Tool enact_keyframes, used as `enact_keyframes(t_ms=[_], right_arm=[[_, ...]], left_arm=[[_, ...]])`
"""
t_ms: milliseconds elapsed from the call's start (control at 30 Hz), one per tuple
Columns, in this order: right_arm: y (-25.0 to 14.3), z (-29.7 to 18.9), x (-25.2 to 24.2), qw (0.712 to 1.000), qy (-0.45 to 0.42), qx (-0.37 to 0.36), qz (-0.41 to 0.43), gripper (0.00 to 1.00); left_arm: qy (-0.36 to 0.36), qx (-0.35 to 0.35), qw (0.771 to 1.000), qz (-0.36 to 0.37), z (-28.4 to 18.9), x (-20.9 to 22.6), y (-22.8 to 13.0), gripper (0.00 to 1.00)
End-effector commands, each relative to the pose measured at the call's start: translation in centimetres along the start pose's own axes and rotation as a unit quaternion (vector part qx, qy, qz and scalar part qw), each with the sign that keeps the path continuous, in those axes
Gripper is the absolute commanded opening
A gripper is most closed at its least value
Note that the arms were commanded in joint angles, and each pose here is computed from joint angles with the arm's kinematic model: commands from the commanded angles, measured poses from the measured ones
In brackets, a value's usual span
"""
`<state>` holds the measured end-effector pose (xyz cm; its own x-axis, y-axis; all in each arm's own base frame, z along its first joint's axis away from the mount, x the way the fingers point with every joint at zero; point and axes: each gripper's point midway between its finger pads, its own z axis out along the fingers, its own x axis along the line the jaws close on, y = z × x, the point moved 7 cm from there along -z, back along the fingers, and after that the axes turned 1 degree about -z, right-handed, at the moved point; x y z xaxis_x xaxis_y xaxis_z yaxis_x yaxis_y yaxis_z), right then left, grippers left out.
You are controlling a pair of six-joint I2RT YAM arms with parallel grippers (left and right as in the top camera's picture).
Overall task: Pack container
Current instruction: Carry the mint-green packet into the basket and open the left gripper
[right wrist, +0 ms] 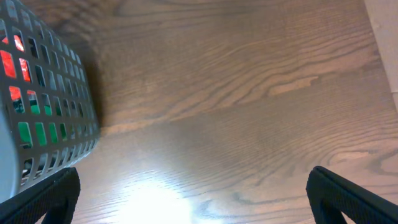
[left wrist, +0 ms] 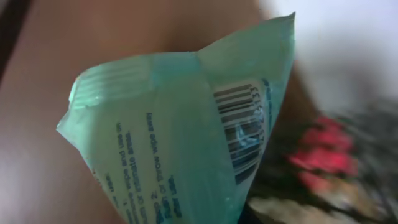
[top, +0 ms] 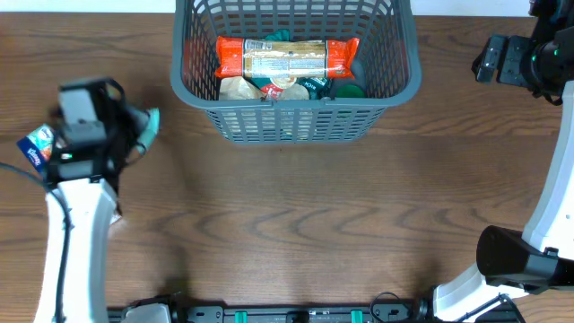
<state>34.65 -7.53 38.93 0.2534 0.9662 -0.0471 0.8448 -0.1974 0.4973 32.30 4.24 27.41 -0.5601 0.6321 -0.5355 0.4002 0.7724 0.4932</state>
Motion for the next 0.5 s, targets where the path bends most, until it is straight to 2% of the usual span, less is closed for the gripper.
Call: enact_keyframes(t_ms=[0,133,200,300,367,467], right_arm=[[0.0,0.3,-0.4,1.0,-0.005,0.005,0.001,0.99],[0.1,0.3,-0.4,1.0,-0.005,0.003,0.001,0.99],[0.1,0.3,-0.4,1.0,-0.005,0.002,0.001,0.99],[0.2,0.3,-0.4,1.0,-0.005,0.0,0.001,0.99],[0.2,0.3,-0.4,1.0,-0.005,-0.001,0.001,0.99],[0.2,0.3,-0.4,1.0,-0.005,-0.001,0.001,0.99]], left_arm=[[-0.1,-0.029,0.973,0.205,-4.5,-4.6,2.5,0.06],[-0.123,-0.069,0.954,0.263,-8.2,-7.7,5.1,0.05],[-0.133,-0.08,0.939,0.308,-9.4,-9.3,5.8,0.05],[-0.156,-0.092,0.903,0.391,-10.2,-12.4,5.8,0.06],[-0.174,-0.1,0.857,0.475,-10.1,-15.0,5.1,0.05],[-0.187,-0.113,0.765,0.606,-8.6,-18.2,3.5,0.06]])
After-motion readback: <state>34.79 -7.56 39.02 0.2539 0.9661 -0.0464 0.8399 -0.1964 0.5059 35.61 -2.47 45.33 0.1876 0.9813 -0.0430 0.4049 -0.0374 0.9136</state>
